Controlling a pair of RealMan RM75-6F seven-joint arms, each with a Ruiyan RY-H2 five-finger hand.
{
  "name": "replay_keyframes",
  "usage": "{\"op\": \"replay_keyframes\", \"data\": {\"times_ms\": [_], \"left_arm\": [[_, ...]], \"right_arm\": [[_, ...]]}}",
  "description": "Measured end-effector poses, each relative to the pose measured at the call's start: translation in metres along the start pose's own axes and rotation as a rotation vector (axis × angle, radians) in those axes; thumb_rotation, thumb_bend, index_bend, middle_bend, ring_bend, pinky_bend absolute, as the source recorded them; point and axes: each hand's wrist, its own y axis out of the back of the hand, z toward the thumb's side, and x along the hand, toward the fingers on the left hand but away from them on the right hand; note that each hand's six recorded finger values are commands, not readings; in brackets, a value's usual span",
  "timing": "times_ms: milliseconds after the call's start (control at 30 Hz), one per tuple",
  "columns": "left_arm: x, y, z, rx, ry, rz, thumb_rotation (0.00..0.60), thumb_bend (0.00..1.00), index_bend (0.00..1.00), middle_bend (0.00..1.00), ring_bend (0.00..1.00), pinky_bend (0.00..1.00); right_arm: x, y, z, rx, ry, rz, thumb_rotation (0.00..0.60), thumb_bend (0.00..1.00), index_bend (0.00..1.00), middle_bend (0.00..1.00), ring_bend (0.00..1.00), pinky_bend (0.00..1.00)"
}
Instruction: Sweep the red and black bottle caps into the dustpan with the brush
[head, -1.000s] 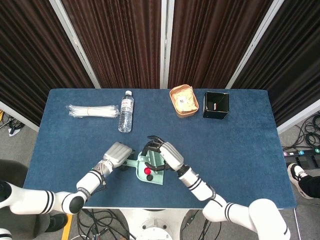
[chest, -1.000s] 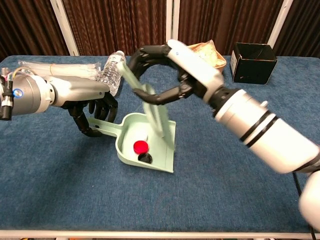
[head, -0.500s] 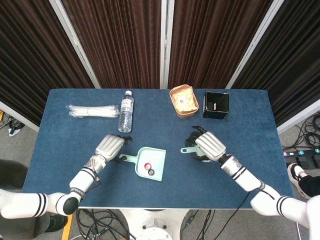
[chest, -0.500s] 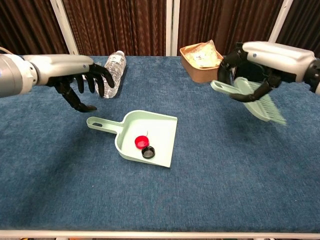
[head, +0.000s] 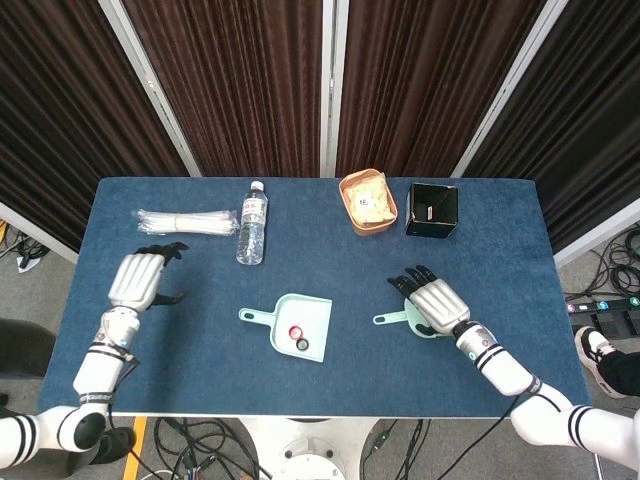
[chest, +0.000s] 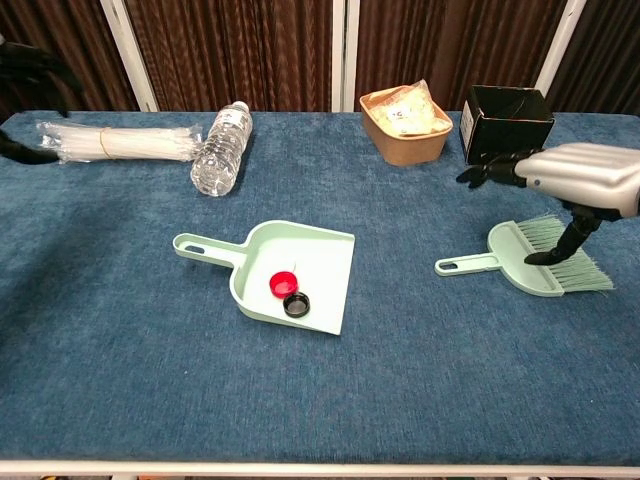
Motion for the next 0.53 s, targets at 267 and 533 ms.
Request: {"op": "replay_keyframes", "data": {"times_ms": [267,533], "left_arm": [[-0.053,0.015,-0.085,-0.001,0.163,0.128,0.600,0.19,0.24,0.32,0.25,0.23],[-0.124,0.020,-0.131,0.027,0.268,0.177,0.600,0.19,0.24,0.32,0.23,0.21]], "right_arm": [[0.060,0.035,-0.054,-0.070,-0.161,-0.223,0.600,0.22,0.01,0.19,0.00,0.00],[0.165,0.049,-0.094,-0.133,-0.337,-0.412,0.600,0.22,0.03,0.20,0.00,0.00]]}}
